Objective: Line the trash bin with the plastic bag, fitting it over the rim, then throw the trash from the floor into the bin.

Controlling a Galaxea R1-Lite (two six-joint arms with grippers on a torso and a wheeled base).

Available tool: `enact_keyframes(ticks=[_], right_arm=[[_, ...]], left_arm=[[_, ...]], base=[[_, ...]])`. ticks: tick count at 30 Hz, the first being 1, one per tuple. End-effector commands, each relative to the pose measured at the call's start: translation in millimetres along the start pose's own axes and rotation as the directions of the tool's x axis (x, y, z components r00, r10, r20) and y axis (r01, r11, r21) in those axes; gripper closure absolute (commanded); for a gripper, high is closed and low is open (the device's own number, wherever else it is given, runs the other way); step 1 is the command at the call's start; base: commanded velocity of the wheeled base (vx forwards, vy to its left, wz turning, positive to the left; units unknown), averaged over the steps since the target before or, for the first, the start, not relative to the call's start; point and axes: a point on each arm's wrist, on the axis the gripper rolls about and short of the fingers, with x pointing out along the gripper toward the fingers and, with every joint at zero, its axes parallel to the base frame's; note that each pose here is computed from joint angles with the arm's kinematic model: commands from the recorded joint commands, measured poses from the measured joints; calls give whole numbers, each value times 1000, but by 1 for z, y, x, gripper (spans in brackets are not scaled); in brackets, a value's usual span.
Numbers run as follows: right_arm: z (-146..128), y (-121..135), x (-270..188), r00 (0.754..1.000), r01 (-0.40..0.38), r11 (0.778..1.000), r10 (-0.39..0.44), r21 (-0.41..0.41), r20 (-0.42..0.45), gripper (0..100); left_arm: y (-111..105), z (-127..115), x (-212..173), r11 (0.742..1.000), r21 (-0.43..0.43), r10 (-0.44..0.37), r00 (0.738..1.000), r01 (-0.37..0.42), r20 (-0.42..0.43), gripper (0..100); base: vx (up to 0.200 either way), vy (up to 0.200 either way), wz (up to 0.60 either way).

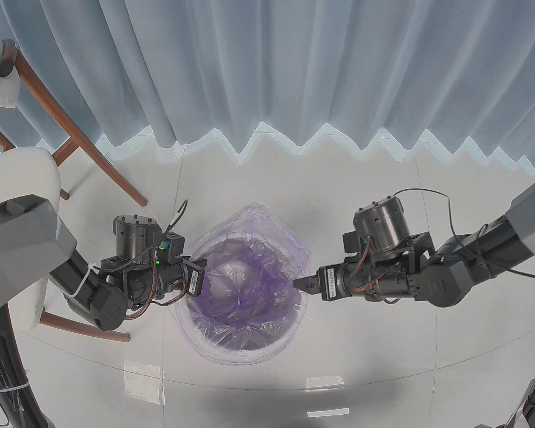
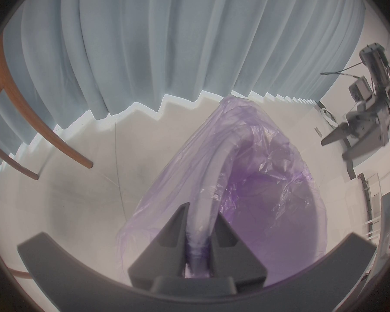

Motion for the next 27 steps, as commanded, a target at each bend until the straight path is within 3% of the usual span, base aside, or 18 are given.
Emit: enact_keyframes(ticks=[1,4,5,7,8,9,12,16,27], right_arm=[[30,-25,-43,990,-99,994,94,52,103,0],[32,-29,-46,988,-115,992,108,58,109,0],[39,-58,-57,968,-235,968,224,94,116,0],[39,-58,-57,968,-235,968,224,94,116,0],[40,-75,-60,953,-292,950,279,111,121,0],[41,-80,-57,943,-321,941,306,109,133,0],[43,-84,-44,935,-330,940,313,90,168,0],[43,-77,-32,920,-357,932,338,68,198,0],[27,-46,-23,900,-421,906,410,48,150,0]], left_arm=[[3,0,-13,1000,-2,-22,999,22,31,100],[5,0,-14,1000,-1,-29,999,29,41,100],[21,-8,-20,997,29,-78,986,75,144,100],[21,-8,-20,997,29,-78,986,75,144,100],[29,-11,-28,989,87,-131,973,117,190,100],[29,-15,-36,979,115,-187,964,167,191,100],[21,-17,-55,972,121,-221,958,201,181,100],[13,-16,-64,967,130,-239,953,217,185,100],[9,-13,-67,966,137,-243,951,220,192,100]], base=[[0,0,0],[0,0,0],[0,0,0],[0,0,0],[0,0,0],[0,0,0],[0,0,0],[0,0,0],[0,0,0]])
